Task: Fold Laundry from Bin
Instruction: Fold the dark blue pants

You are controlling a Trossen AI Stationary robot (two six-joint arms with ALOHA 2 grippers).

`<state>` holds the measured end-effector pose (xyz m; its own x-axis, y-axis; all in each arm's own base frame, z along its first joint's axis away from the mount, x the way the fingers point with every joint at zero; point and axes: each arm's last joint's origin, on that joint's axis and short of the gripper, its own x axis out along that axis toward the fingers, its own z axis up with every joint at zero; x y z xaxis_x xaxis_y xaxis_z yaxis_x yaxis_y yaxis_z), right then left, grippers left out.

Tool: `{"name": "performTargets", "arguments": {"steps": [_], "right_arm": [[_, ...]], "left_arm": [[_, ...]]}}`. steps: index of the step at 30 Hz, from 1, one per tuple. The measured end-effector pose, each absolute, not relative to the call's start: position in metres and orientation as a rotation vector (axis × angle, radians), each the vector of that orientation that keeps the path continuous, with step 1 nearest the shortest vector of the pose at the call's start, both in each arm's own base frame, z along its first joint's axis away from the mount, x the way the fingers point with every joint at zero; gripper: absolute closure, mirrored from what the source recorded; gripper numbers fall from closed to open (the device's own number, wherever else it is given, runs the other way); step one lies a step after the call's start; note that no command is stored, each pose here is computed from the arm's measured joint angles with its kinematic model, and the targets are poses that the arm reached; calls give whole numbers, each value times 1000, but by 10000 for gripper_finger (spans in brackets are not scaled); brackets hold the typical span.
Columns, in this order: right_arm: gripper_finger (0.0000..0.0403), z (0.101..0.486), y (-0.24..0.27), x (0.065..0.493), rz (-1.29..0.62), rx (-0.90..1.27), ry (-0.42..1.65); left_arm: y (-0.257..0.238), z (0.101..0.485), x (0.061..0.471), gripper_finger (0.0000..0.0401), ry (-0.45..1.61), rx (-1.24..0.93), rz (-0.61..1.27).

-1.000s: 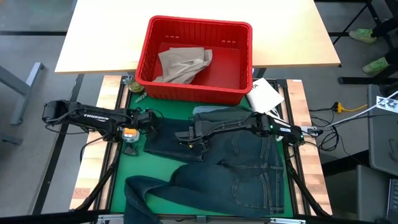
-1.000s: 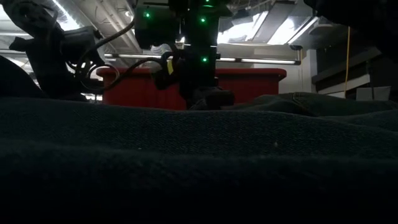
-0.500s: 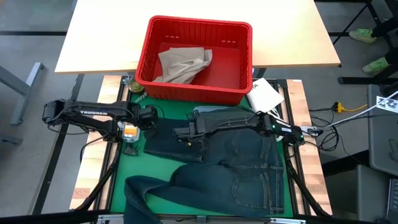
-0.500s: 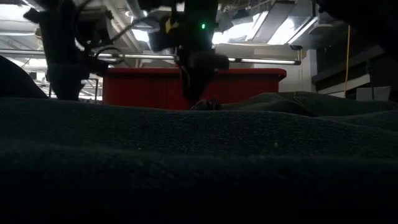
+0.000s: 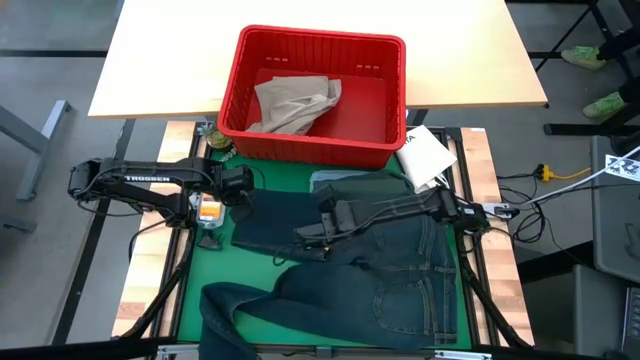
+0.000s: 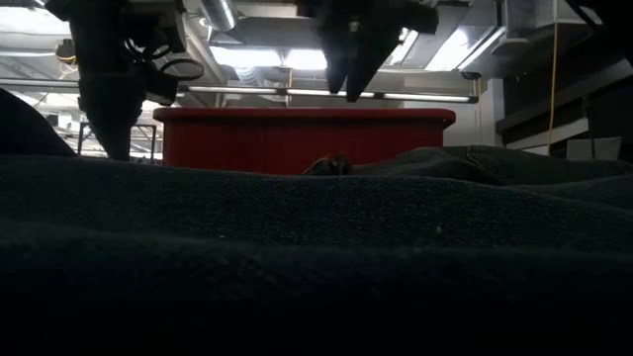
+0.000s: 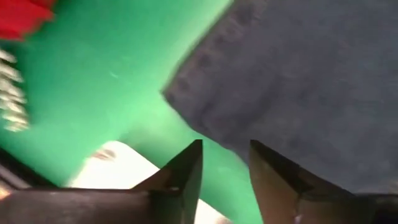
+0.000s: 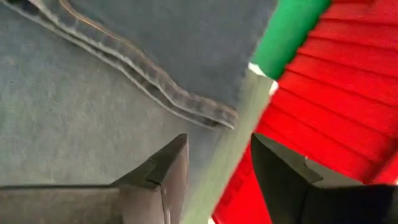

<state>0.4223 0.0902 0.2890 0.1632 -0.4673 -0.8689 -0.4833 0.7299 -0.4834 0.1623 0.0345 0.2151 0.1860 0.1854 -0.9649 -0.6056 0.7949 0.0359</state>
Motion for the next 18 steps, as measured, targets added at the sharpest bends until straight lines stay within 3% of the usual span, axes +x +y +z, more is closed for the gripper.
{"name": "performTargets", "arguments": {"steps": [7,18], "right_arm": [[228,305,81,392,-22,-857,1480],[228,297,58,310,-110,-751,1594]], "left_arm": [[29,203,158,231,1305,-642,565],[26,162,150,226,1266,-804,656]]}}
